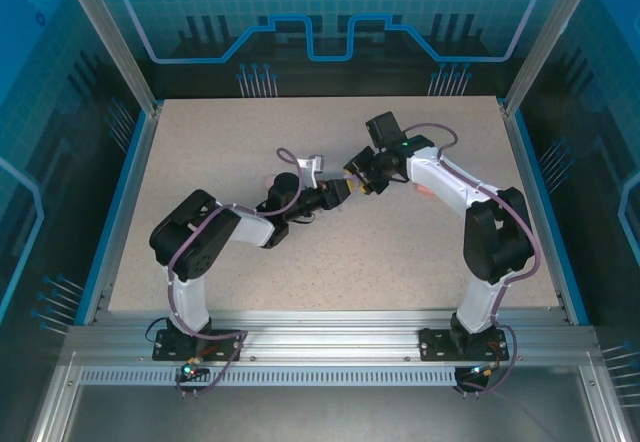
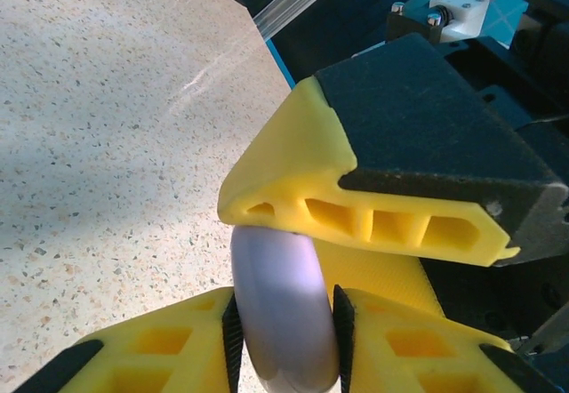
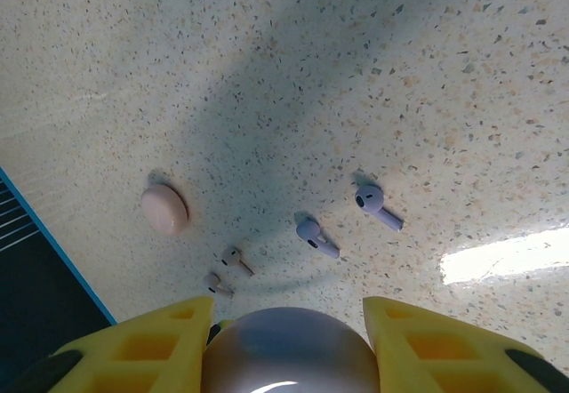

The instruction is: Insert wireless bluetooth earbuds into charging case

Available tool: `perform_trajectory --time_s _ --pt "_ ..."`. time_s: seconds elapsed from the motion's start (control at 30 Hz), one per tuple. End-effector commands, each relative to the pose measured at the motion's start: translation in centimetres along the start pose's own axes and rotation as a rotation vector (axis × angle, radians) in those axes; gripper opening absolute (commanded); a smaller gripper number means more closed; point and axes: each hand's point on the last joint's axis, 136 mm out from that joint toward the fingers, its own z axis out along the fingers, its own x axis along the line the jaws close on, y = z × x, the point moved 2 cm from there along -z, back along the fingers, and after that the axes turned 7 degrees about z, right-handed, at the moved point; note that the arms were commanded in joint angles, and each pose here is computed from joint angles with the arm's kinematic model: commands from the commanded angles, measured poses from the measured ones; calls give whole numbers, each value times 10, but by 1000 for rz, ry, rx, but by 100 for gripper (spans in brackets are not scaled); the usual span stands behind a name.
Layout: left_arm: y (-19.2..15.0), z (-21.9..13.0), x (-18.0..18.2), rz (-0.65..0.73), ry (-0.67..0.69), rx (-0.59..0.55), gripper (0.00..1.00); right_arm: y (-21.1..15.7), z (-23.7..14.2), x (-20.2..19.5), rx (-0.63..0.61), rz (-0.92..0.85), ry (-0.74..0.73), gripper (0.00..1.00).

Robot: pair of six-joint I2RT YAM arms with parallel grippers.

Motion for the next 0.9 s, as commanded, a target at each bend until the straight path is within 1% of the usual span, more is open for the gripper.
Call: perform_trajectory --time_s 0.0,0.1,0.17,0.3,0.4,0.47,0.5,0.53,0.6,0.63,0.7,0.87 --pt "10 6 -9 21 -36 -43 32 -9 -8 10 17 -5 36 36" --pt "10 7 -8 18 -35 -47 27 -9 -8 10 20 -3 37 37" --pt "11 7 -8 17 -35 -52 26 -10 -7 9 21 -4 37 36" --pt "13 8 -9 13 -39 -67 20 -11 -8 9 22 -8 39 36" --pt "15 8 -11 13 -44 -80 13 -13 -8 9 26 -8 42 37" --pt "17 8 -13 12 -49 -87 6 -14 -8 9 28 -10 45 38" --pt "18 8 -13 12 -49 -86 2 -13 -10 10 23 -11 49 42" --pt "18 8 -14 13 -53 -84 0 -12 -12 11 15 -14 52 50" --pt "18 7 -16 7 -56 -72 0 -4 -18 12 -12 -24 62 66" --pt "17 6 -17 8 -62 -61 0 0 -23 12 -28 -30 69 71" --pt "16 3 -23 6 -79 -24 0 10 -35 12 -64 -62 90 76" --pt "23 -13 -29 7 -103 83 0 29 -63 1 -141 -187 153 80"
